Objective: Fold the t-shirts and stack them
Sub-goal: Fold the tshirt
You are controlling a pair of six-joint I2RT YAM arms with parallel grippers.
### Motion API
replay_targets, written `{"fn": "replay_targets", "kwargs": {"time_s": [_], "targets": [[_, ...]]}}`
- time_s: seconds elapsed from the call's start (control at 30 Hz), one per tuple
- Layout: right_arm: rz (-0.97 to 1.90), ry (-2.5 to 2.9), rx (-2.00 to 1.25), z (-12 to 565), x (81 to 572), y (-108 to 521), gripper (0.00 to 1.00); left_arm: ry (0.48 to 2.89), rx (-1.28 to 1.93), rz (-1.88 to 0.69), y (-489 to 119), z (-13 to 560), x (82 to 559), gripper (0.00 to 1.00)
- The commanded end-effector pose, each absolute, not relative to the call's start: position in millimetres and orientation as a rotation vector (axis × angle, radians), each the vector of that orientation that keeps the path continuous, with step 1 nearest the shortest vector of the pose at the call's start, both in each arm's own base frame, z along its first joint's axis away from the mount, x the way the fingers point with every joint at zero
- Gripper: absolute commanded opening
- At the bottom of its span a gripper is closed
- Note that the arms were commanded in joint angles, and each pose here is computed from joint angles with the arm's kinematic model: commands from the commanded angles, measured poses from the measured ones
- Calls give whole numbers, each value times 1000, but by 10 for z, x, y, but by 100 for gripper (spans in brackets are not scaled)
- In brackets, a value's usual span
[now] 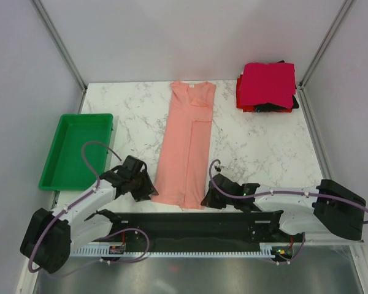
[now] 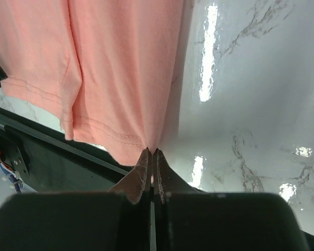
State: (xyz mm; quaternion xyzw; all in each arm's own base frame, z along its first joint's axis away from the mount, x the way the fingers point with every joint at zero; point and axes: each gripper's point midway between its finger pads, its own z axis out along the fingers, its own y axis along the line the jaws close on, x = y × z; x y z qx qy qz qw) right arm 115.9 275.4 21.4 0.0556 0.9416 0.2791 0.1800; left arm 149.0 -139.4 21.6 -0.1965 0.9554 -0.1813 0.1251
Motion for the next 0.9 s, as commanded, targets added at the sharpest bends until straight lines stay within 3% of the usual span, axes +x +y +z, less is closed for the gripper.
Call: {"fn": "replay_targets", "kwargs": {"time_s": [0.0, 0.13, 0.2, 0.23, 0.27, 0.67, 0.87], "targets": [[793, 2620, 169, 339, 1206, 2756, 0, 2776, -572, -609, -1528, 248, 1525, 48], [788, 2602, 172, 393, 1234, 2739, 0, 2779, -567, -634, -1592, 240, 1503, 42], [782, 2605, 170, 379, 1231, 2726, 0, 2780, -561, -662, -1639, 236, 1487, 26], [779, 2608, 170, 369, 1226, 2721, 0, 2785, -550, -683, -1670, 236, 1468, 5], [780, 2609, 169, 368, 1222, 2719, 0, 2787, -551, -689, -1683, 229, 1456, 2], [704, 2666, 212, 470, 962, 2248, 0, 2755, -485, -841, -1937, 536, 1090, 2], [708, 2521, 196, 1056, 1197, 2259, 0, 2662, -437, -793, -1927, 946, 1286, 2]]}}
